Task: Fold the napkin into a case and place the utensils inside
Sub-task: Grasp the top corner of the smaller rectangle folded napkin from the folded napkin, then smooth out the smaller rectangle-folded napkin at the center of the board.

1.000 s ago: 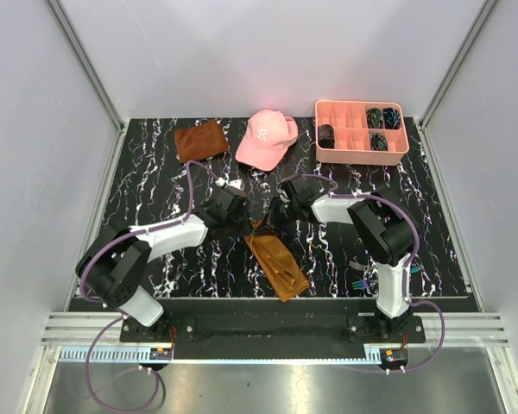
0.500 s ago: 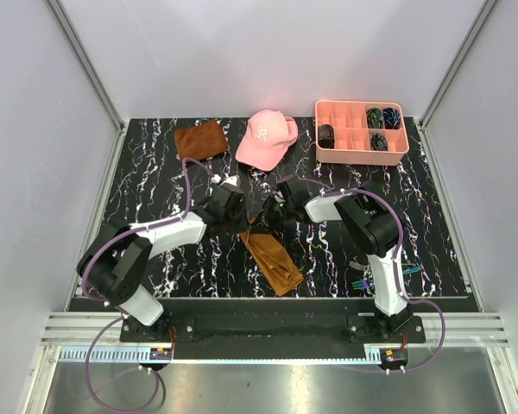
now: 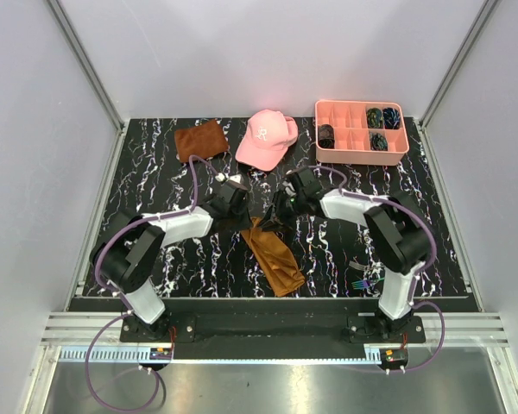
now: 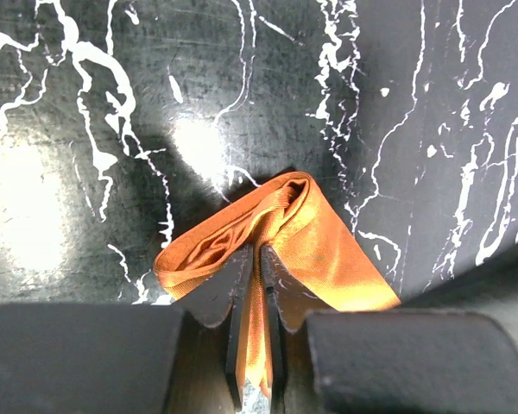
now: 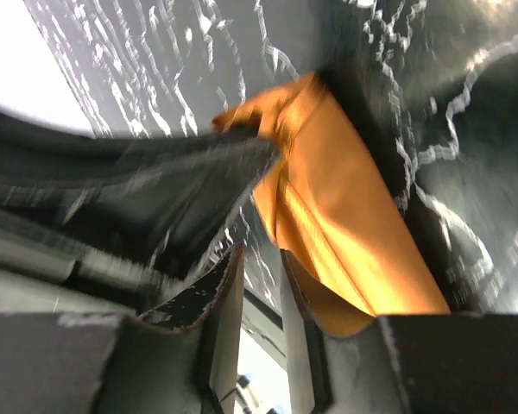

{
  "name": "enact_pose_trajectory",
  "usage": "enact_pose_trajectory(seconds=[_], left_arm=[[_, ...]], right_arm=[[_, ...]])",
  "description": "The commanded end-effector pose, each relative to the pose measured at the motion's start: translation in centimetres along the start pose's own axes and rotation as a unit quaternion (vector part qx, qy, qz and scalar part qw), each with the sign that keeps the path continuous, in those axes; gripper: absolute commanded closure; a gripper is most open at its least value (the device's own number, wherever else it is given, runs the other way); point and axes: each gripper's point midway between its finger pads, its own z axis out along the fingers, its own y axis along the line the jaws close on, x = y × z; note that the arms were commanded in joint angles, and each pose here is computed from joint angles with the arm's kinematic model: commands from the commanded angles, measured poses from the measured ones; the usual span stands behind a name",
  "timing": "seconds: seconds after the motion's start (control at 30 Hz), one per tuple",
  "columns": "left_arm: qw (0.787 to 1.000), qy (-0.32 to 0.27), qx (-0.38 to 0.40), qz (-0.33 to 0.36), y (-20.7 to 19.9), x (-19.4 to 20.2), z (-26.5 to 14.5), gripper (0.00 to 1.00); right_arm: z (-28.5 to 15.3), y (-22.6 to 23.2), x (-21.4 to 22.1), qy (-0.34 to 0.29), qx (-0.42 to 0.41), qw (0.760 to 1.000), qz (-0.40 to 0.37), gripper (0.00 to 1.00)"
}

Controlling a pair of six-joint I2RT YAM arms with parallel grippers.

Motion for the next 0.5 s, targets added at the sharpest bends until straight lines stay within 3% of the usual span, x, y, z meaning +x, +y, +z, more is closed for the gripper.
enact_pose_trajectory(seconds=[0.0, 0.17, 0.3, 0.37, 0.47], left_arm=[[0.999, -0.025, 0.036, 0.007, -2.3, -2.1, 0.1, 0.86], [0.999, -0.024, 0.039, 0.006, -2.4, -2.0, 0.0, 0.83], [0.999, -0.024, 0.039, 0.009, -2.5, -2.1, -0.6, 0.69], [0.998, -0.035, 0.042, 0.009, -2.5, -2.6, -1.9, 0.57], [0.998, -0.042, 0.036, 0.007, -2.6, -3.2, -3.9, 0.51]], right_arm=[[-3.1, -1.1, 0.1, -0.022, 0.035, 0.998, -0.051, 0.67], [-5.0, -3.6, 0.8, -0.033, 0.084, 0.993, -0.072, 0.67], [-5.7, -5.0, 2.0, -0.022, 0.098, 0.991, -0.084, 0.67], [-6.2, -4.9, 2.5, -0.02, 0.095, 0.991, -0.089, 0.67], [-6.7, -5.4, 3.0, -0.021, 0.097, 0.99, -0.102, 0.67]])
